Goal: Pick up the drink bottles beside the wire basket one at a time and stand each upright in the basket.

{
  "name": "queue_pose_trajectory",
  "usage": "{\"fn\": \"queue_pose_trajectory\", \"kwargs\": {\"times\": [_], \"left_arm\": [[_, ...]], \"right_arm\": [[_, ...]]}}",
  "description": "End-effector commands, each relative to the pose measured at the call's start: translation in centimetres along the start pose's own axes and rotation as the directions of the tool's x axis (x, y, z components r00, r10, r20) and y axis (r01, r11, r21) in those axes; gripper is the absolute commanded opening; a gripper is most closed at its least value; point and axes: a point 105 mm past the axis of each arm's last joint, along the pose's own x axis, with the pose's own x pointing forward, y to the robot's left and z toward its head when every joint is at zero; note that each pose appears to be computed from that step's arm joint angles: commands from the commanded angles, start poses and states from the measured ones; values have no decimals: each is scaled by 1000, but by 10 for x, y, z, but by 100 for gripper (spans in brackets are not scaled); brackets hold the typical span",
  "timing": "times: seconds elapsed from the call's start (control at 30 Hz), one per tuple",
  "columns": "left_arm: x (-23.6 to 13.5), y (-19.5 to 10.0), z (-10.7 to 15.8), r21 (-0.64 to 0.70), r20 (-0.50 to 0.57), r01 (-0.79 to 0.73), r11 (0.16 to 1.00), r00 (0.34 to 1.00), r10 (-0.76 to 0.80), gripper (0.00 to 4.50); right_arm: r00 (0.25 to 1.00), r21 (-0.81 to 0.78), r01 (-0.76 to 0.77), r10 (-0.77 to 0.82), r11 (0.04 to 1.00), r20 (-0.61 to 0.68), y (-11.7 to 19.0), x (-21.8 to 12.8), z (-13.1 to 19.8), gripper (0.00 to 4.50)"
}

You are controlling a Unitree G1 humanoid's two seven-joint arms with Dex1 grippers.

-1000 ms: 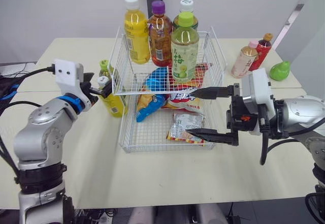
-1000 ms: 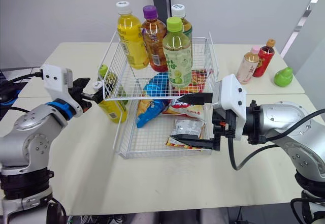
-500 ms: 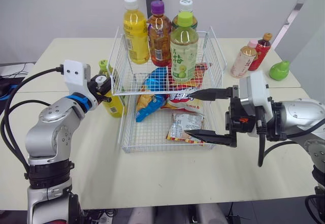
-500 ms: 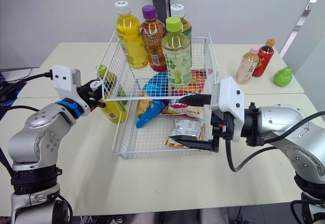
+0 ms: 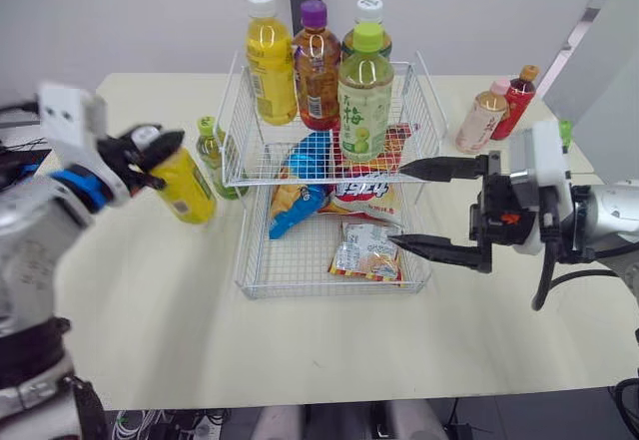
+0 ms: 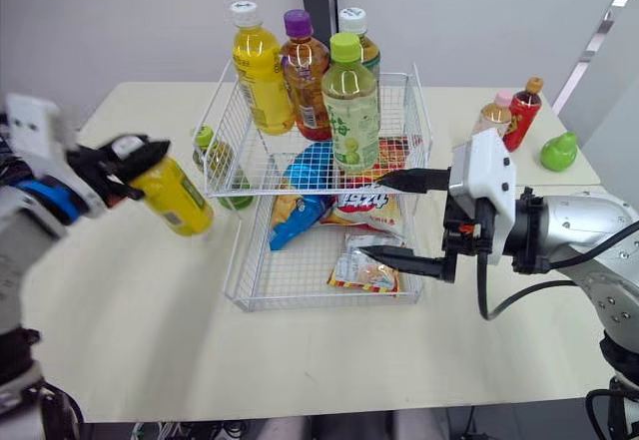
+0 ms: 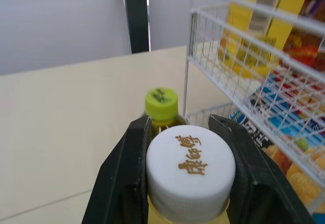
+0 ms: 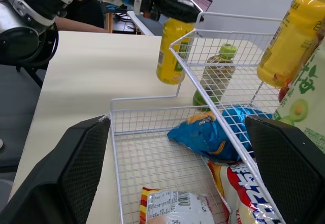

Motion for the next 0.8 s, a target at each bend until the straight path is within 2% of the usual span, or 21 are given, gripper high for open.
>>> {"fn": "queue_pose_trajectory", "kwargs": {"times": [0.03,0.17,0.27,0.43,0.57,0.67,0.8], "left_arm": [[-10,2,55,45,115,26,999,993,-31,138],[-6,3,104,58,163,79,995,983,-88,138],[1,-6,140,57,201,163,985,964,-172,138],[23,-42,167,49,182,361,931,913,-364,138],[45,-68,167,42,148,475,879,867,-475,138],[62,-89,150,51,81,552,832,829,-554,138],[78,-103,133,58,47,599,799,798,-601,138]], "right_arm": [[1000,-58,7,-5,998,29,-1,-5,14,450],[999,-71,21,-18,997,34,-1,-5,15,450],[998,-71,36,-33,997,44,-1,-5,16,450],[998,-73,52,-48,996,47,0,-4,16,450],[995,-69,79,-75,994,62,-2,-3,18,450],[990,-71,122,-117,990,78,-6,-7,21,450],[983,-66,158,-151,985,105,-9,-14,30,450]]}}
